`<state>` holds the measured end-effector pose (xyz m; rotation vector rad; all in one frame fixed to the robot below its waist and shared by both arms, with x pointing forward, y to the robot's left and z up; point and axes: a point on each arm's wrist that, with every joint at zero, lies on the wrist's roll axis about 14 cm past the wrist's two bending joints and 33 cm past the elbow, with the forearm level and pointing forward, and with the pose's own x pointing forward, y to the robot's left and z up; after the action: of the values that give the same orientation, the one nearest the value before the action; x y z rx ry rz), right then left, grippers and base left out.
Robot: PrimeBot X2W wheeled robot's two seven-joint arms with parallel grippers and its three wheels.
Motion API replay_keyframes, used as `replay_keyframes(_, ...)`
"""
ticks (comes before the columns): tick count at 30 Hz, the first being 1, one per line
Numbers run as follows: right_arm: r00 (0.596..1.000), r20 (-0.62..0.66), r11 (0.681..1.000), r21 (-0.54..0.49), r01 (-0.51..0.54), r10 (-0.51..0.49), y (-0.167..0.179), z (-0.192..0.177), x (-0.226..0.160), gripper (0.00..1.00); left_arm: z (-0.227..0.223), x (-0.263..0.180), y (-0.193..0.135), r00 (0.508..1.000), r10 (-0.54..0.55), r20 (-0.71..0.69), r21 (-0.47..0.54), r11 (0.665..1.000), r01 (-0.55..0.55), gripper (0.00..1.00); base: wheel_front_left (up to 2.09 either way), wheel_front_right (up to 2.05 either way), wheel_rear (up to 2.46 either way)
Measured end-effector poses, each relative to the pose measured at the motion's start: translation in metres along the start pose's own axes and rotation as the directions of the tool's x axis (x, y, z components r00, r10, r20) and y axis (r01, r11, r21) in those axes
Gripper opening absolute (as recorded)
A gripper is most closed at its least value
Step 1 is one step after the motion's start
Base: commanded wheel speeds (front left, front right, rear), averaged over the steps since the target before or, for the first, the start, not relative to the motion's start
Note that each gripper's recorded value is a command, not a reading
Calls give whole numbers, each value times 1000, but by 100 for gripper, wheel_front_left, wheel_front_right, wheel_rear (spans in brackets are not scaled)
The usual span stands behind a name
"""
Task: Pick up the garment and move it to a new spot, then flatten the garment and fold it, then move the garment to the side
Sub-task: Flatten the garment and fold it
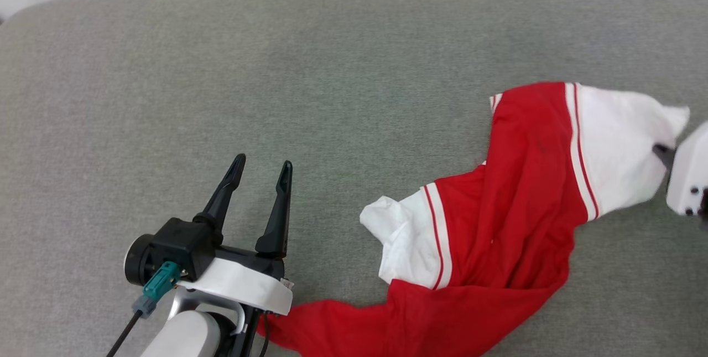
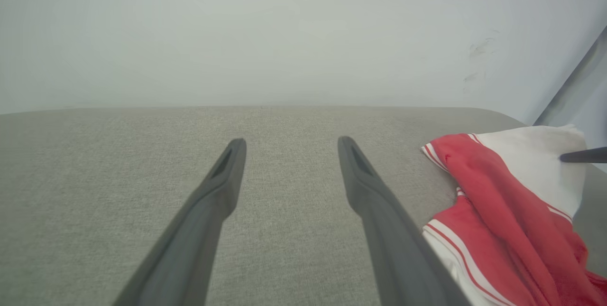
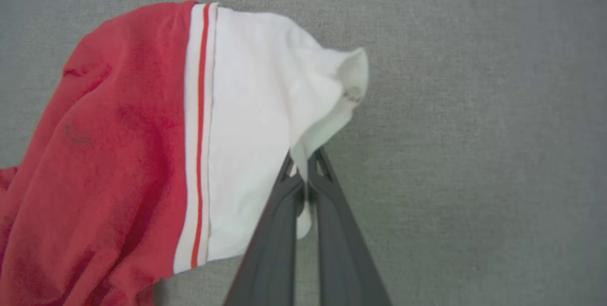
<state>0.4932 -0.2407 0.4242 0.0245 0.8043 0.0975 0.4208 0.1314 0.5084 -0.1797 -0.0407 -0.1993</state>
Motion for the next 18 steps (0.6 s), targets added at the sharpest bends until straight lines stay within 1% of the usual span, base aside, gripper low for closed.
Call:
replay_keyframes(3, 998, -37, 998, 45, 44, -43, -20, -27, -19, 0, 0, 2, -5, 1000, -12, -3, -5, 1000, 12, 100, 0, 0, 0)
replay_keyframes(6, 991, -100, 989, 114, 98, -87, -39, -66, -36, 0, 0, 5, -9, 1000, -30, -3, -2, 1000, 30, 100, 0, 0, 0)
replay_keyframes(10, 979, -177, 968, 208, 141, -105, -43, -118, -49, 1, 1, 4, -11, 999, -38, -7, 2, 999, 38, 100, 0, 0, 0)
replay_keyframes(11, 977, -185, 963, 228, 145, -103, -42, -127, -51, 29, 0, 4, -11, 999, -37, -11, 4, 999, 37, 100, 0, 0, 0)
replay_keyframes(12, 978, -181, 958, 248, 143, -99, -39, -131, -52, 76, 0, 3, -10, 999, -32, -14, 6, 999, 32, 100, 0, 0, 0)
replay_keyframes(13, 982, -162, 955, 259, 142, -102, -38, -131, -53, 100, 0, 2, -9, 999, -29, -15, 4, 1000, 29, 100, 0, 0, 0)
replay_keyframes(15, 987, -115, 955, 261, 137, -111, -33, -131, -54, 100, 0, 0, -7, 1000, -22, -20, 8, 1000, 22, 100, 0, 0, 0)
replay_keyframes(18, 989, -1, 959, 245, 141, -145, -31, -121, -56, 100, 2, -2, -3, 1000, -9, -21, 15, 1000, 9, 100, 0, 0, 0)
